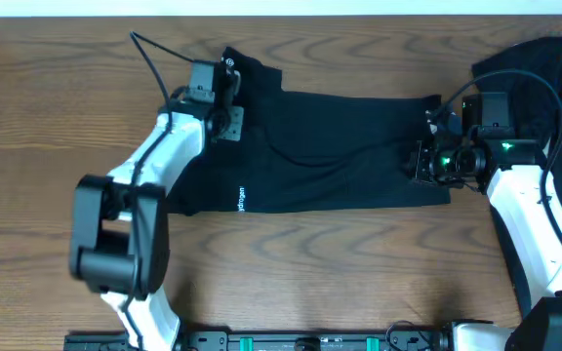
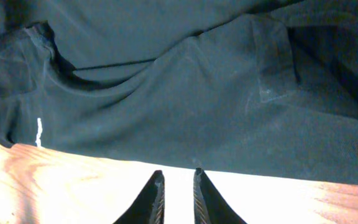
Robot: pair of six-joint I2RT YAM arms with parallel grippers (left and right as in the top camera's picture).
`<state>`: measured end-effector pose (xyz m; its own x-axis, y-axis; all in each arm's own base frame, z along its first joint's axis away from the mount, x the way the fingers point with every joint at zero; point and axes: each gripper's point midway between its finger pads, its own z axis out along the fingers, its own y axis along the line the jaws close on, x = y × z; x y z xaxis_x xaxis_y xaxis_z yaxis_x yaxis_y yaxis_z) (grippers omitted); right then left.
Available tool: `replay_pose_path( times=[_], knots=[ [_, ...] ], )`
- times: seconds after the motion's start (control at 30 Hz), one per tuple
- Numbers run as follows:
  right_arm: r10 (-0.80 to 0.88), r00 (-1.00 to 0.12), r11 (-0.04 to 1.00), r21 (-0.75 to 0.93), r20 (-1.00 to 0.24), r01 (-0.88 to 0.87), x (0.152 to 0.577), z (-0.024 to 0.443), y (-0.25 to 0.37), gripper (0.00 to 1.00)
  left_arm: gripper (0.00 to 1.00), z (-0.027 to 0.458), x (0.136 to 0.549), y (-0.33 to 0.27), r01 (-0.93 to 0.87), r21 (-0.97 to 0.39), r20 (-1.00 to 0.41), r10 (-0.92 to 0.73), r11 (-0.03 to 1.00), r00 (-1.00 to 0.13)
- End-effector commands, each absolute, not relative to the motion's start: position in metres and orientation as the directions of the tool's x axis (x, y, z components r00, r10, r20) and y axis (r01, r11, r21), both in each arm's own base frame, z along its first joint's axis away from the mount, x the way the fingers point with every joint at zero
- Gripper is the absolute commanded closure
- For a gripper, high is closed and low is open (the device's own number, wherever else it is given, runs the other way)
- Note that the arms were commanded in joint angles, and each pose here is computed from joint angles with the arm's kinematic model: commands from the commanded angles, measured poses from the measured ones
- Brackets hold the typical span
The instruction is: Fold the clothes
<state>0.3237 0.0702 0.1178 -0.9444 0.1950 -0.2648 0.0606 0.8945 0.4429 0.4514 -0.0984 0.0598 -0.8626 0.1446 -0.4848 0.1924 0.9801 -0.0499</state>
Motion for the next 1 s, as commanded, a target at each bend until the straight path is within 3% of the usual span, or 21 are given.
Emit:
replay_pose_path(
  times=[0.0, 0.17, 0.3, 0.43, 0.7, 0.97],
  knots=[
    [0.195, -0.934, 0.907, 0.418, -0.301, 0.055, 0.328, 0.126, 0.064, 0.82, 0.64, 0.116, 0.448, -0.089, 0.176, -0.03, -0.546, 0.132, 0.984, -0.827],
    [0.2, -0.939, 0.926, 0.367, -0.28, 0.088, 0.322, 0.12, 0.055, 0.71, 0.6, 0.133, 0.386, -0.076, 0.102, -0.057, -0.402, 0.07, 0.993, -0.913],
    [0.209, -0.948, 0.949, 0.284, -0.239, 0.137, 0.31, 0.112, 0.04, 0.65, 0.6, 0.117, 0.326, -0.062, -0.044, -0.055, -0.16, -0.053, 0.998, -0.986],
    [0.272, -0.945, 0.953, 0.19, -0.182, 0.237, 0.294, 0.104, 0.023, 0.56, 0.58, 0.092, 0.293, -0.046, -0.186, -0.026, -0.021, -0.187, 0.982, -0.982],
    [0.32, -0.936, 0.942, 0.15, -0.148, 0.299, 0.285, 0.101, 0.009, 0.49, 0.54, 0.039, 0.274, -0.004, -0.393, -0.024, 0.018, -0.393, 0.919, -0.919],
    [0.357, -0.922, 0.93, 0.151, -0.151, 0.335, 0.286, 0.101, -0.002, 0.49, 0.54, 0.021, 0.285, 0.005, -0.395, -0.053, -0.054, -0.397, 0.917, -0.916]
  ],
)
